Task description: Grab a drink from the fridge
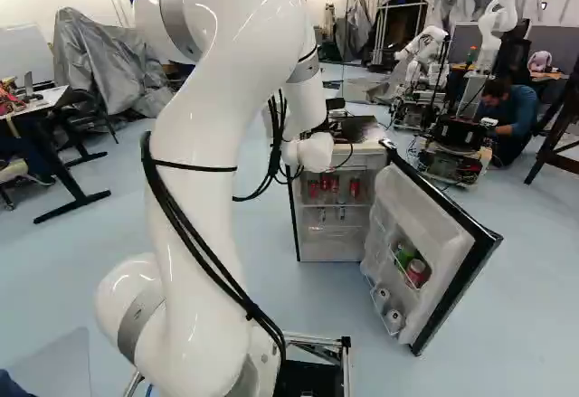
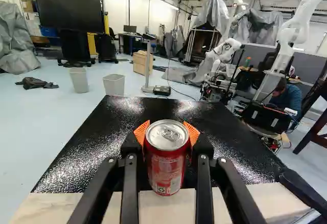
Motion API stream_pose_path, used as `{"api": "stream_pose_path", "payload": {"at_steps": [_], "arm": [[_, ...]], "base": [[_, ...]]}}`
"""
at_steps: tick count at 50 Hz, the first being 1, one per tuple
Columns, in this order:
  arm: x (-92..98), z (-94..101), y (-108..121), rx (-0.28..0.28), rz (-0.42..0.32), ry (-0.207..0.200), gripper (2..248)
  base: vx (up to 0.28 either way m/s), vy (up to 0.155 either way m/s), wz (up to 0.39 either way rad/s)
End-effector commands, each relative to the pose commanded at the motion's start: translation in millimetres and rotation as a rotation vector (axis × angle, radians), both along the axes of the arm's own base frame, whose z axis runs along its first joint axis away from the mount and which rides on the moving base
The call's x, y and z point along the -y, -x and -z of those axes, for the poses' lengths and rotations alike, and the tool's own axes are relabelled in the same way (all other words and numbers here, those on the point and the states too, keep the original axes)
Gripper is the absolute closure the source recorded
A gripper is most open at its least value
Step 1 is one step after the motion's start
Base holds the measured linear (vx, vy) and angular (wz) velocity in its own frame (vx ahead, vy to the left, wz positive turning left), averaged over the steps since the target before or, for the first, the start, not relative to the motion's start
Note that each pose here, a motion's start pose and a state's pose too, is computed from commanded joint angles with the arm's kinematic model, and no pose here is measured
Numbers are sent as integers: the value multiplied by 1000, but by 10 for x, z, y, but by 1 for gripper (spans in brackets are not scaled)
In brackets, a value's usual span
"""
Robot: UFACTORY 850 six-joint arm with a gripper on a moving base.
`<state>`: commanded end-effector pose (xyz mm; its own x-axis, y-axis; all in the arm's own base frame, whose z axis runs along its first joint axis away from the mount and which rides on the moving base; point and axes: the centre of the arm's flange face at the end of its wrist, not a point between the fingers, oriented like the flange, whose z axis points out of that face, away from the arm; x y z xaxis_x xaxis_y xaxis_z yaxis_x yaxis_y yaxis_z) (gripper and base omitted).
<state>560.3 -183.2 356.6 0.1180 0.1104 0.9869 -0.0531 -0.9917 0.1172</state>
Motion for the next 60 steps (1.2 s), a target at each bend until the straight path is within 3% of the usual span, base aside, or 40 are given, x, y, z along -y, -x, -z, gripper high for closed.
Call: {"api": "stream_pose_path", "payload": {"at_steps": [10,24,25,30,31,35,36,40,41,60], "arm": [[0,0,-1,5,8,-74,150],[0,0,-1,6,10,-92,143],[0,0,-1,6,10,-92,113],[0,0,-1,6,10,-92,113],[0,0,-1,6,10,-92,80],[-2,-2,11,5,11,-93,80],[-4,-3,19,5,11,-93,45],[-20,-11,73,1,12,-94,45],[-26,-14,90,0,12,-95,9],[-86,-65,463,-23,27,-103,3]], "base": [[0,0,0],[0,0,0],[0,0,0],[0,0,0],[0,0,0],[0,0,0],[0,0,0],[0,0,0],[0,0,0],[0,0,0]]}}
